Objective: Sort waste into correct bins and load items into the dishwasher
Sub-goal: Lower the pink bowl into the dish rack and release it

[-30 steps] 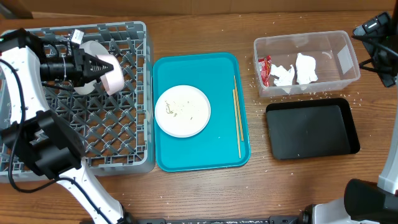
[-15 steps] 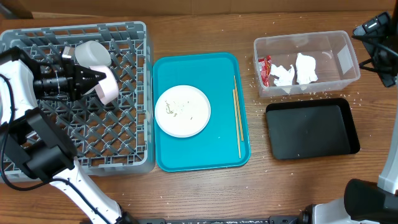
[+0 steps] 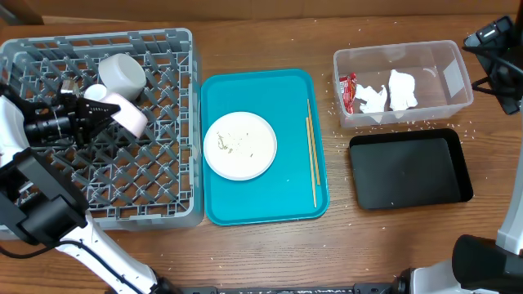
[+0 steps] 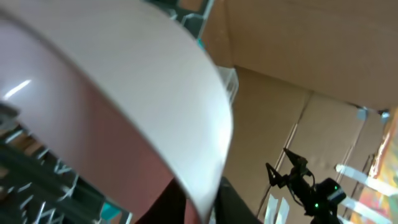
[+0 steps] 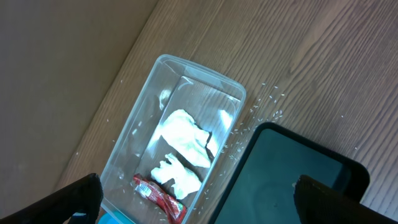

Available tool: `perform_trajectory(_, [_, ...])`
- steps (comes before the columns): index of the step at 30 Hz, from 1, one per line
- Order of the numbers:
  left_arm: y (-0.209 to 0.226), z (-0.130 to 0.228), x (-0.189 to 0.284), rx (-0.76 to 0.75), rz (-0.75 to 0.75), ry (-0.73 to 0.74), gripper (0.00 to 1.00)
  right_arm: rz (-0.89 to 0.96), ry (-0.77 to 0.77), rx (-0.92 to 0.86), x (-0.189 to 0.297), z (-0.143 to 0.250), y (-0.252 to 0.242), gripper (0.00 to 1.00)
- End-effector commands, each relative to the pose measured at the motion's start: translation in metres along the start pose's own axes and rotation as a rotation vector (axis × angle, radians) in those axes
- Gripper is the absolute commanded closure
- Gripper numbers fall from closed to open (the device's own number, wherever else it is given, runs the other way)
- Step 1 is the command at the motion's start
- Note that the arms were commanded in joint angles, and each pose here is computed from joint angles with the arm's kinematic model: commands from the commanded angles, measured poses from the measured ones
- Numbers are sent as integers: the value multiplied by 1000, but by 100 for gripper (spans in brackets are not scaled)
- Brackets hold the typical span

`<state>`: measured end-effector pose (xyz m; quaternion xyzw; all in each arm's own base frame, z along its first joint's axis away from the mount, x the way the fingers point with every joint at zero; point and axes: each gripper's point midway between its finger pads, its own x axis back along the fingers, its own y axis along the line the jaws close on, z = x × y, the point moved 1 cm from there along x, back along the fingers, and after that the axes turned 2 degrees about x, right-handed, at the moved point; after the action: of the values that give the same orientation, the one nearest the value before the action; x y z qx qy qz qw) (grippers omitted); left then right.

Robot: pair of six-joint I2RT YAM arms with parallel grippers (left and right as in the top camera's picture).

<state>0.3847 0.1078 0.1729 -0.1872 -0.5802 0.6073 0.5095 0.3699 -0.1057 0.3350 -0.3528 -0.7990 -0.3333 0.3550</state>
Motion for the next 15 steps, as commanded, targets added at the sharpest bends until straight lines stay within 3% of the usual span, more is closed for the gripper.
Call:
perform_trajectory(1, [44,8,0,121,-226,54,76,2,-16,5,2,-3,0,0])
perform_trajectory(7, [48,14,7,147,-313,45,60,2,-16,5,2,-3,0,0])
perform_trajectory(15, [23,37,34,96,-468,-54,42,2,-16,5,2,-3,0,0])
